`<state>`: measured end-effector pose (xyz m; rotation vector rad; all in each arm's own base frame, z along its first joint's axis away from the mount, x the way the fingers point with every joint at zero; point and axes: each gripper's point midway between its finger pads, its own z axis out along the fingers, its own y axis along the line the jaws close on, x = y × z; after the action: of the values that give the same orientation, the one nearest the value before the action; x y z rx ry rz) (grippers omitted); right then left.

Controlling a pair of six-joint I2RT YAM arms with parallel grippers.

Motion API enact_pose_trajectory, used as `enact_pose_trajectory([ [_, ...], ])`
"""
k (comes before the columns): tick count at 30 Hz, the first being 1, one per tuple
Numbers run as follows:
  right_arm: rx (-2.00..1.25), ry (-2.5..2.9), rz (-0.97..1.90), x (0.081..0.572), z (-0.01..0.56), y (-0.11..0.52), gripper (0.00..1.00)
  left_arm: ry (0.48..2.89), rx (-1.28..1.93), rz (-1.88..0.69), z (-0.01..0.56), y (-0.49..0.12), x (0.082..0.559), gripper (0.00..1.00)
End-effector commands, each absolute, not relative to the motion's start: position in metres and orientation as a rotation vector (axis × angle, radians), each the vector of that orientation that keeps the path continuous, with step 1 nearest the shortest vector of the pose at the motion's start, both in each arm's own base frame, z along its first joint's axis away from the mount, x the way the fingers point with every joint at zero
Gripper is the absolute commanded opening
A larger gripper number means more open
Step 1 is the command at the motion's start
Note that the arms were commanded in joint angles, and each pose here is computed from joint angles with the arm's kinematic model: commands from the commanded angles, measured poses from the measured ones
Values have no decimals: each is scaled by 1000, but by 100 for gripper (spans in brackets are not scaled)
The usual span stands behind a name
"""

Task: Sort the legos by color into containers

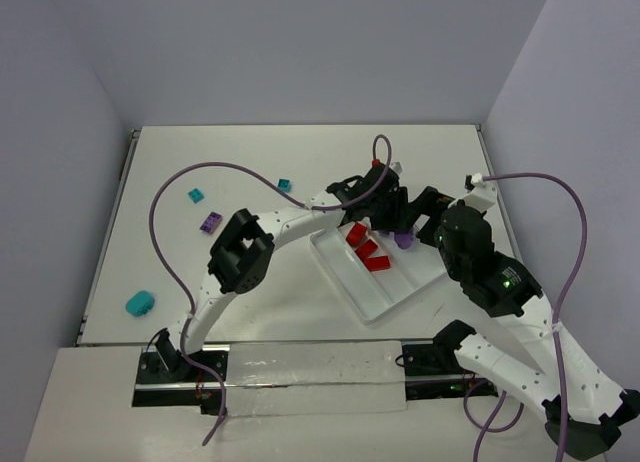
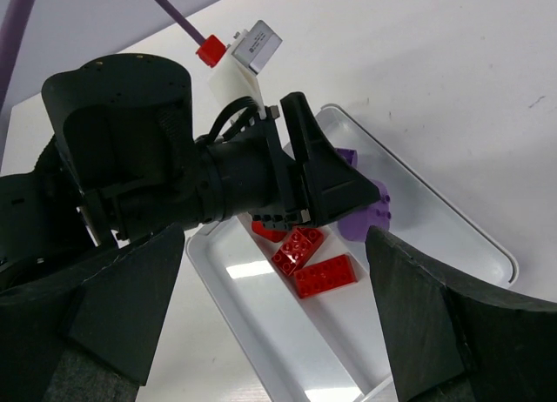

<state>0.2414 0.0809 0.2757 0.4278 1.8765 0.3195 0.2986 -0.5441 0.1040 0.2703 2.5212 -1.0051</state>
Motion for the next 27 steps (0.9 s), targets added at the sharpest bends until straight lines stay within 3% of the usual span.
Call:
enact_pose_trajectory([
  [1, 479, 1811, 333, 241, 299, 73, 92, 2416, 306, -1100, 145, -558, 301, 70],
  [11, 478, 1801, 362, 243, 301, 78, 92, 2344, 306, -817, 181, -496, 313, 74],
  [18, 478, 1791, 371, 243, 301, 78, 93, 2393, 138, -467, 170, -342, 343, 75],
  [24, 473, 1801, 387, 246, 296, 83, 93, 2393, -95, -125, 156, -203, 359, 93],
  [27, 466, 1804, 399, 248, 295, 87, 93, 2402, -257, 26, 142, -132, 367, 97],
])
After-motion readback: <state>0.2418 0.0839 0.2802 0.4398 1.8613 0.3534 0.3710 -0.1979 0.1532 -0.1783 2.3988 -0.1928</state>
